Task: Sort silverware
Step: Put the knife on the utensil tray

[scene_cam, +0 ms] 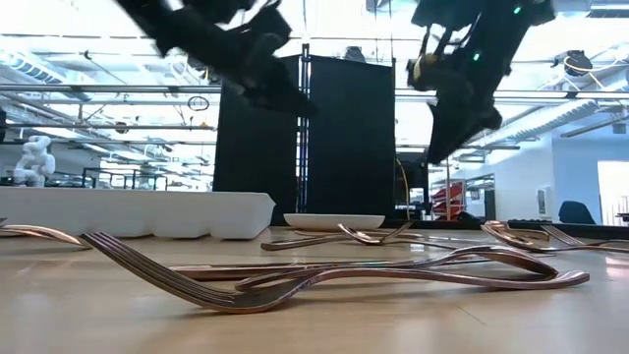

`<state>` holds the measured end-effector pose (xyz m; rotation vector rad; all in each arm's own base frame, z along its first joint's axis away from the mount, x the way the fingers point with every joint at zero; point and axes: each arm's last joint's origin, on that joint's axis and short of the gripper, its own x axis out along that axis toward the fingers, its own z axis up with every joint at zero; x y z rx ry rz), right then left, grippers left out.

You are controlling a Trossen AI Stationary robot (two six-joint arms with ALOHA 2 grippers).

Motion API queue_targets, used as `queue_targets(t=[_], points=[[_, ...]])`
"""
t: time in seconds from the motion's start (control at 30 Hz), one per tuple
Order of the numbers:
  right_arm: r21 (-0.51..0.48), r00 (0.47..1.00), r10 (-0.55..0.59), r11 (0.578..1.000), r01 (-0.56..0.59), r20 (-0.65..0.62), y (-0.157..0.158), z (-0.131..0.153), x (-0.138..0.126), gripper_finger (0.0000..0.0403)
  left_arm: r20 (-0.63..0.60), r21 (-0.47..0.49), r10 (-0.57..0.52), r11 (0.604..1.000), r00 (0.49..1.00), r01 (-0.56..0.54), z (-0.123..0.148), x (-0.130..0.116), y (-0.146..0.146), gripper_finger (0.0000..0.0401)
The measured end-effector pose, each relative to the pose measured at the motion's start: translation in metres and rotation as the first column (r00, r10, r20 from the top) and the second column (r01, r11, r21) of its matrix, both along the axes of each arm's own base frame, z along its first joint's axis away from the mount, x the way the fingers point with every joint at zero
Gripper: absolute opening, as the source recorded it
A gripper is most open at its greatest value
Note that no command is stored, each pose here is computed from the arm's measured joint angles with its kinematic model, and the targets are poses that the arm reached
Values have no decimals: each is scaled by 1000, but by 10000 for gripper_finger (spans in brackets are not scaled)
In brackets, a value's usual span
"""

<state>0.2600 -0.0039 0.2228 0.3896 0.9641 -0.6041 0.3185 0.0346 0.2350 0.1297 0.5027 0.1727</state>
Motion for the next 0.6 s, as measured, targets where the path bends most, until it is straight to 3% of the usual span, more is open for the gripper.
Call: queue_targets(t=[0.1,0.23,0.37,0.6], points=[[-34,999,2,999,-1,53,6,9,-8,36,-79,32,-93,995,992,96,21,18,29,85],[-32,997,-9,999,11,77,8,1,-23,28,-167,-82,-214,976,962,202,30,41,77,56],[-21,988,-8,1000,11,156,7,-17,-34,19,-269,-230,-332,934,904,274,5,58,116,50],[-2,958,-20,1000,22,285,6,-46,-41,13,-394,-334,-326,922,860,196,-40,83,147,50]])
